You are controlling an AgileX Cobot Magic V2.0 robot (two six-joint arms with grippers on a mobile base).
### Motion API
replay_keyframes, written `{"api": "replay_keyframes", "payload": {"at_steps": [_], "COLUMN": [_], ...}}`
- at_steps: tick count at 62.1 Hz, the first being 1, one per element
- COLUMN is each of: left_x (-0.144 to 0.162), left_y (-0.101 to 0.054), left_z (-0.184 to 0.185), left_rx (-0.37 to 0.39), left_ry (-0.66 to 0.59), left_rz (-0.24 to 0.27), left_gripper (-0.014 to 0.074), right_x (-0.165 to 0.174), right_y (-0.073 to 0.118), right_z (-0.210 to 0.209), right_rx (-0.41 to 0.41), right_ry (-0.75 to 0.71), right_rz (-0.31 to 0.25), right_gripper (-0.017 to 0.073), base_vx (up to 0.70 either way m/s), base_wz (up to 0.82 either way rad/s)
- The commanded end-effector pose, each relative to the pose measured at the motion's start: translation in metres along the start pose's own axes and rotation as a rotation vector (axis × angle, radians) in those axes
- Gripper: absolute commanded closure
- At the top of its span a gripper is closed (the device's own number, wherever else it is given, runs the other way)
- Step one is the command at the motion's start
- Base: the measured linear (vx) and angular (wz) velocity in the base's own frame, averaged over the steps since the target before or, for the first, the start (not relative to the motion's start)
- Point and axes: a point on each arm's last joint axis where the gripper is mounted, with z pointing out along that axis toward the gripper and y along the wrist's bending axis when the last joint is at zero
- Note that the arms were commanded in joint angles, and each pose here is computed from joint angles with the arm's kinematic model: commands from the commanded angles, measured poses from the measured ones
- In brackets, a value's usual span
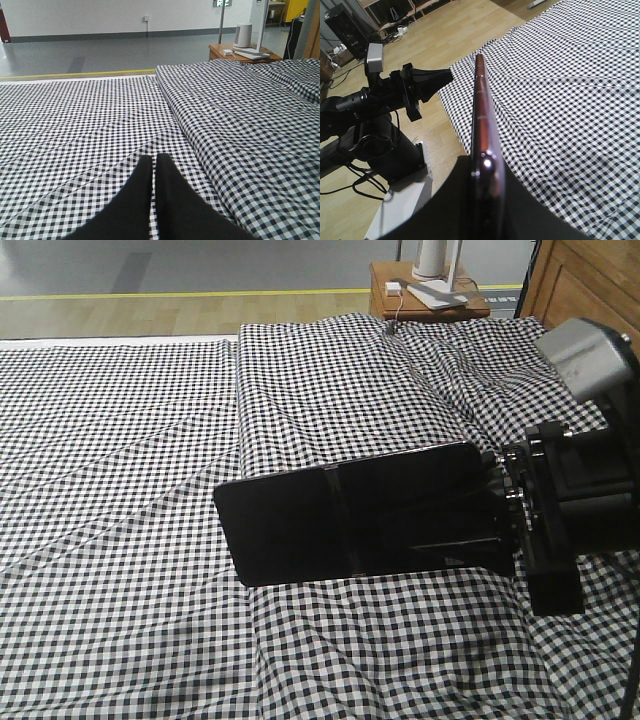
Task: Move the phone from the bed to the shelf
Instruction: 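Hold the phone in the right gripper while the base turns away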
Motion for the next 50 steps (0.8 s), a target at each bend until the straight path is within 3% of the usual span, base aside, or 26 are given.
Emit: {"api": "replay_keyframes", "payload": {"at_steps": [1,50], "left_x": [-0.0061,-0.0061], "left_y": [0.0006,0.0006], "left_z": [-0.0005,-0.0005], "left_rx": [-0.004,-0.004], "left_ry": [-0.077,-0.077], "left_rz": [-0.012,-0.012], "left_gripper": [0.0593,0.0593], "right_x": [-0.0119,-0.0119], "right_y": [0.0175,0.0175], "right_z": [-0.007,-0.007], "right_rx": [-0.094,-0.094], "right_ry": [-0.07,-0.07], "right_rz": [-0.014,-0.014], "right_gripper": [0.0564,0.0564], "base_vx": [0.0,-0.02], "base_wz": [0.0,0.05]}}
